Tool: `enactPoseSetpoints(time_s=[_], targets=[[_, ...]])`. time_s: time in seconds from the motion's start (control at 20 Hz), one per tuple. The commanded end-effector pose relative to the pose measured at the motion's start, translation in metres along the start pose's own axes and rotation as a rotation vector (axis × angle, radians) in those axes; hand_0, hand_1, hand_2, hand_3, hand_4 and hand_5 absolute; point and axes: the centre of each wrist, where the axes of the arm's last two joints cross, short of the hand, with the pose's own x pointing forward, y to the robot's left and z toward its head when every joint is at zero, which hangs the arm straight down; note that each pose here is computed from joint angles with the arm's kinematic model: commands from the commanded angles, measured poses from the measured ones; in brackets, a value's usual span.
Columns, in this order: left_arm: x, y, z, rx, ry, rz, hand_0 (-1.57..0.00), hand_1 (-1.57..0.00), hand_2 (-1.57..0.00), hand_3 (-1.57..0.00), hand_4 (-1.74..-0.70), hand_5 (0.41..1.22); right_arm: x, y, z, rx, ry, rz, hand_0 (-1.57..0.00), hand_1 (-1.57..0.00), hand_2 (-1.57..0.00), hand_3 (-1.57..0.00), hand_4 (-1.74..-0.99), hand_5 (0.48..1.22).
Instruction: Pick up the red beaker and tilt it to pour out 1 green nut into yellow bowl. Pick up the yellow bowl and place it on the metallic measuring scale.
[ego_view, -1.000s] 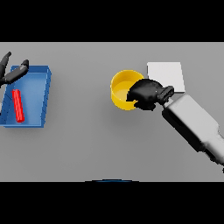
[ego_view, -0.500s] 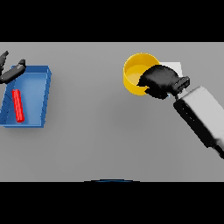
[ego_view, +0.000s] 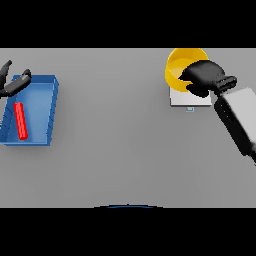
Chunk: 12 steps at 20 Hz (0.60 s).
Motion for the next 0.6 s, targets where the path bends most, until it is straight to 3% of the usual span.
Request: enactPoseSetpoints(time_s=[0.0,0.4,0.55], targets=[[0.002,0.0,0.001,-0.001,0.004,-0.005,0.0,0.0,0.0,0.0,-0.86,0.768,-0.007,0.003,-0.002,0.005,0.012,-0.01,-1.57,-1.57,-1.53,-1.16,-1.741,1.221],[0.0,-0.001,0.0,0.01,0.018,-0.019,0.0,0.0,0.0,0.0,-0.86,0.807,-0.029,0.034,-0.013,0.032,0.066,-0.08,-1.57,-1.57,-1.39,-1.36,-1.741,1.221],[0.001,-0.004,0.002,0.007,0.03,-0.022,0.0,0.0,0.0,0.0,-0.85,0.802,-0.032,0.035,-0.015,0.034,0.077,-0.083,-1.57,-1.57,-1.38,-1.39,-1.741,1.221]])
